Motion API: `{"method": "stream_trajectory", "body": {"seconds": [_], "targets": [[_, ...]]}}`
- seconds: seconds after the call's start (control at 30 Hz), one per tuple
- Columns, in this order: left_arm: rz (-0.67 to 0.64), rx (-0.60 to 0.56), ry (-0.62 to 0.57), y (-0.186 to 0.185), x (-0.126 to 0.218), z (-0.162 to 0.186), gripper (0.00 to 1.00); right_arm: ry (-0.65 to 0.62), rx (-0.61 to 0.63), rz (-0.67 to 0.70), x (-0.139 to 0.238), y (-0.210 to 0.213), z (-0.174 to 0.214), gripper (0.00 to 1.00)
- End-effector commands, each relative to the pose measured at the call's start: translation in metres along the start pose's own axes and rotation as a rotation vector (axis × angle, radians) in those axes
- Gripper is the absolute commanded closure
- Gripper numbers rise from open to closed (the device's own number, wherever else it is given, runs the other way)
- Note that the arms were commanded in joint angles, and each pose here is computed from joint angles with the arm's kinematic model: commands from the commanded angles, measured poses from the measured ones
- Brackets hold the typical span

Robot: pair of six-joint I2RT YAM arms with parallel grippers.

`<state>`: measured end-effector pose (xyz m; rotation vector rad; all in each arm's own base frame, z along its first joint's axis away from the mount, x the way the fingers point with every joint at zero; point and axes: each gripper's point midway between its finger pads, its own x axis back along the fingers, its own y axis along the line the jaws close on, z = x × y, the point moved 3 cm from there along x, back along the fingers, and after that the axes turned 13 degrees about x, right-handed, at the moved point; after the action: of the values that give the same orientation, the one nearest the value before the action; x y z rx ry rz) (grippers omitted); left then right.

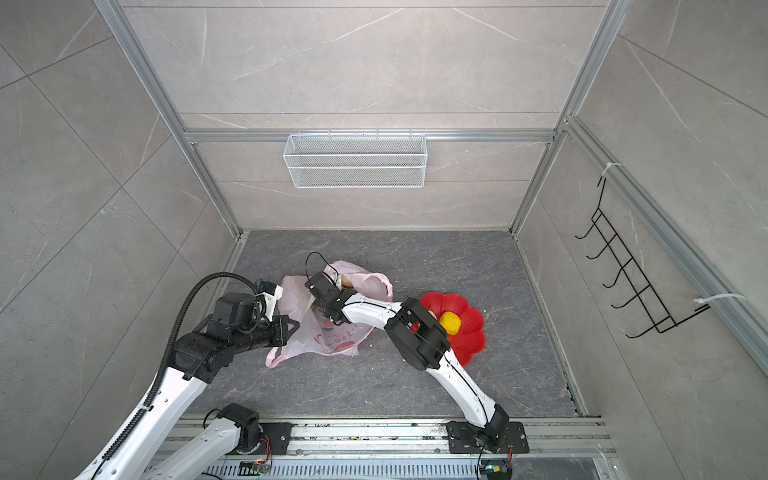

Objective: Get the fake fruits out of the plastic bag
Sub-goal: 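Lower the right gripper onto the red apple and close on it, then lift the red apple out of the bag toward the red plate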

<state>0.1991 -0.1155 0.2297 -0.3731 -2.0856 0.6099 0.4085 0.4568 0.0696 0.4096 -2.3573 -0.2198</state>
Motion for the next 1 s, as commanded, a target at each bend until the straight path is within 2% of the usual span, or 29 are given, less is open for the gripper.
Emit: {"method": "stream_trajectory", "body": {"seconds": [0.0,0.43,0.97], "targets": [[-0.018,0.023,-0.041,0.003,0.000,-0.006,0.99,0.012,0.030,-0.004,0.012,-0.005,-0.004,0.56],[-0.062,0.075,-0.082,0.011,-0.006,-0.012,0.99,0.028,0.147,-0.058,0.060,0.006,-0.006,0.63],[-0.064,0.109,-0.149,0.006,-0.009,-0.031,0.99,0.101,0.281,-0.093,0.113,0.006,0.015,0.65]]}}
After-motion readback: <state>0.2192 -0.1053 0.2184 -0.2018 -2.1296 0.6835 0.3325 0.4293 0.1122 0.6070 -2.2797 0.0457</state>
